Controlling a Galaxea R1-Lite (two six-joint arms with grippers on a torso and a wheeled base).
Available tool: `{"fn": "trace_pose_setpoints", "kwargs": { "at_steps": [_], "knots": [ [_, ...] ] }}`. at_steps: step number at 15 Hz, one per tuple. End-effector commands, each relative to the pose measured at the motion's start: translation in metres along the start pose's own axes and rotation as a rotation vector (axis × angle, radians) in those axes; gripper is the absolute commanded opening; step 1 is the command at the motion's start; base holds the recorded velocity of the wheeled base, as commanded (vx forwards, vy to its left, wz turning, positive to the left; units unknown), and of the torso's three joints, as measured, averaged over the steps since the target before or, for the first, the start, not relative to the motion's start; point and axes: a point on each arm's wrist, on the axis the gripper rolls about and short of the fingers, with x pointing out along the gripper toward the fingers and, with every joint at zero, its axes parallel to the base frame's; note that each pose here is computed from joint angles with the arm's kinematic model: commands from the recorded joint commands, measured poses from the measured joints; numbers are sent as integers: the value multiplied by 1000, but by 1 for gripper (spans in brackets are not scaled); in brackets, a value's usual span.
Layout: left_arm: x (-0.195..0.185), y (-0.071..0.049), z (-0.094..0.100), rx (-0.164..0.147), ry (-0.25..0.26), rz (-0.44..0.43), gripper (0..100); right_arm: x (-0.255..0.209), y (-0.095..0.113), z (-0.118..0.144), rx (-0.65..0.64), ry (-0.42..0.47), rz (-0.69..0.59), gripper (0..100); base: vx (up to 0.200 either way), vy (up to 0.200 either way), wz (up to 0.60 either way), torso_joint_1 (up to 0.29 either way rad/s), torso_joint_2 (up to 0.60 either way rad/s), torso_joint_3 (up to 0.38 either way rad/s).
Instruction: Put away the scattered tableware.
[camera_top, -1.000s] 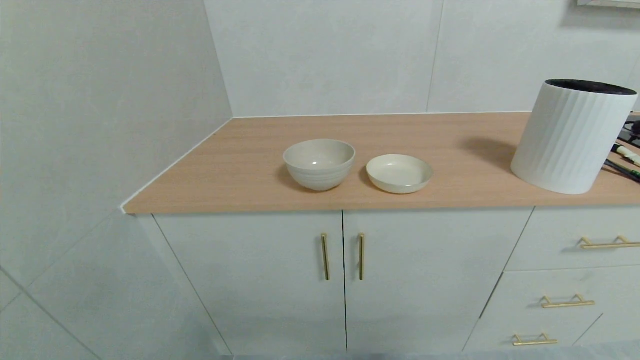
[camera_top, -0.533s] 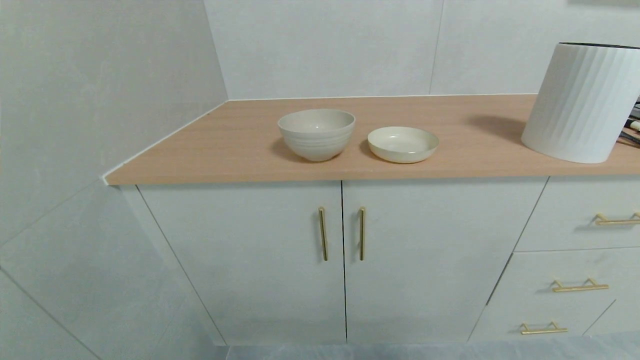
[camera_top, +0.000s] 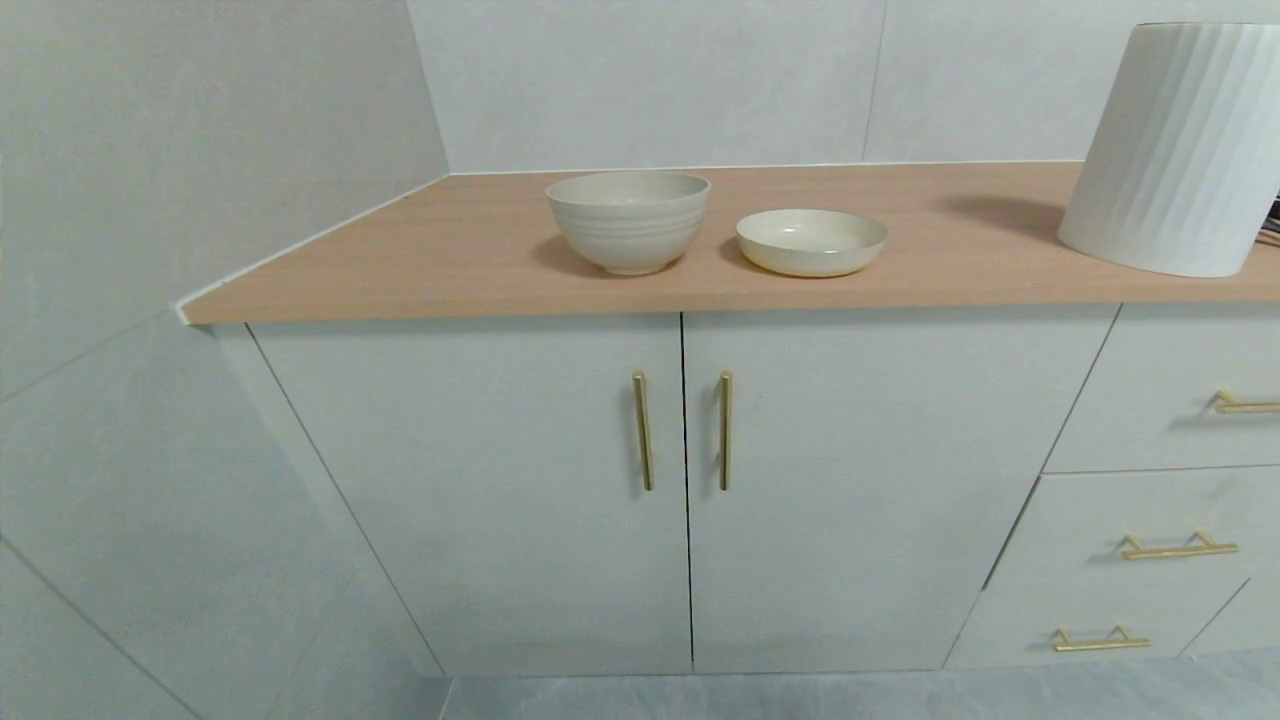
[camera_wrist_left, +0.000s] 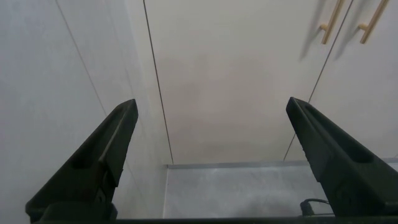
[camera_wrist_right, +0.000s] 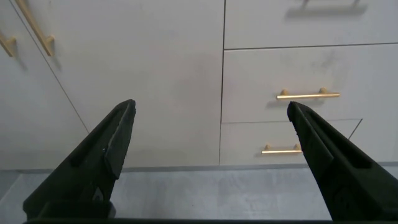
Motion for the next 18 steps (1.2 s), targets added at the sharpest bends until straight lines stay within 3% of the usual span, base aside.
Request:
{"fn": "trace_pose_setpoints", "kwargs": {
  "at_steps": [1, 10, 12, 16, 18],
  "knots": [
    [0, 0, 0, 0, 0, -1, 100, 0, 0, 0, 1, 0, 0, 100, 0, 0, 0, 0, 0, 0],
    [0, 0, 0, 1, 0, -1, 100, 0, 0, 1, -17, -6, 4, 100, 0, 0, 0, 0, 0, 0],
    [0, 0, 0, 1, 0, -1, 100, -6, 1, 29, -5, -141, 34, 100, 0, 0, 0, 0, 0, 0],
    [0, 0, 0, 1, 0, -1, 100, 1, 5, 33, -8, -28, 202, 100, 0, 0, 0, 0, 0, 0],
    [0, 0, 0, 1, 1, -1, 100, 17, 7, 51, 5, 85, 251, 100, 0, 0, 0, 0, 0, 0]
  ]
}}
